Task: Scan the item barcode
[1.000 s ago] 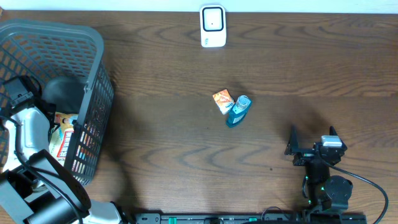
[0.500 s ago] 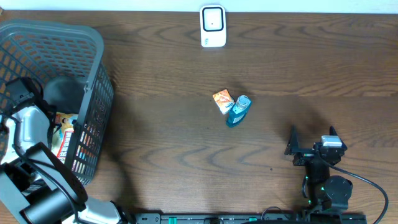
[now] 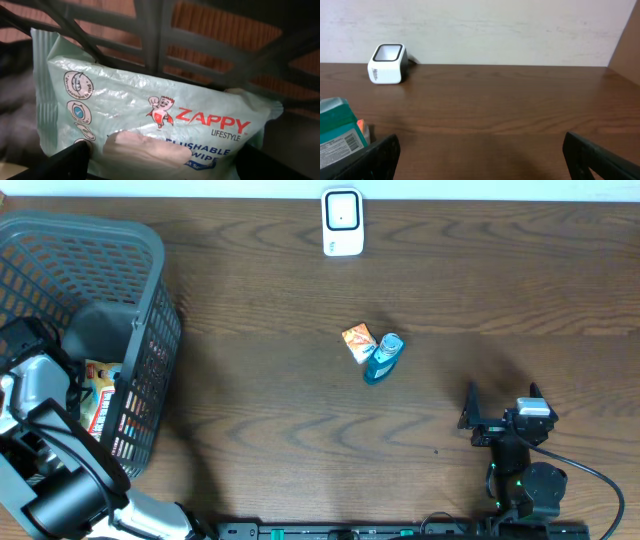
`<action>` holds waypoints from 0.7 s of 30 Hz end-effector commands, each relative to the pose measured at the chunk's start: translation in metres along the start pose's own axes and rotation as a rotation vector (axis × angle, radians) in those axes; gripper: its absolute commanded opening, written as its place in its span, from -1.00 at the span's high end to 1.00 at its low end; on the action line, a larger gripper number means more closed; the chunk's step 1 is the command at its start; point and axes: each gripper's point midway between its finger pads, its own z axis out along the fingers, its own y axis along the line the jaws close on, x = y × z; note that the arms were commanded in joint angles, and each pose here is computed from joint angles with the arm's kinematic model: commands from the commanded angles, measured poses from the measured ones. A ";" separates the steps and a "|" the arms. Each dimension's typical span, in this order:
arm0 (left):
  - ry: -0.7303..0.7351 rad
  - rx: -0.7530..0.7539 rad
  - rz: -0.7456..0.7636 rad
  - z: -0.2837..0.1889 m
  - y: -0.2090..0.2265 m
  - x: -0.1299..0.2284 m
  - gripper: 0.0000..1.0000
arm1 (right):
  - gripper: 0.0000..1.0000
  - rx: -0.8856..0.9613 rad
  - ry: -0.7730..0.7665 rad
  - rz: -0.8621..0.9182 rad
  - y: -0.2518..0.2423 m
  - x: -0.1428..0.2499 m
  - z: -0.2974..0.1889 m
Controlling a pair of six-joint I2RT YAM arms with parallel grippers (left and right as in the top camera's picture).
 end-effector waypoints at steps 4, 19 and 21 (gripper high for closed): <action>0.075 -0.067 0.023 0.024 0.011 0.019 0.19 | -0.99 -0.007 0.003 0.013 0.002 0.001 0.000; 0.010 0.036 0.041 -0.016 0.001 -0.005 0.86 | -0.99 -0.007 0.003 0.013 0.002 0.001 0.000; -0.006 0.073 0.031 -0.028 -0.003 -0.011 0.85 | -0.98 -0.007 0.003 0.013 0.002 0.001 0.000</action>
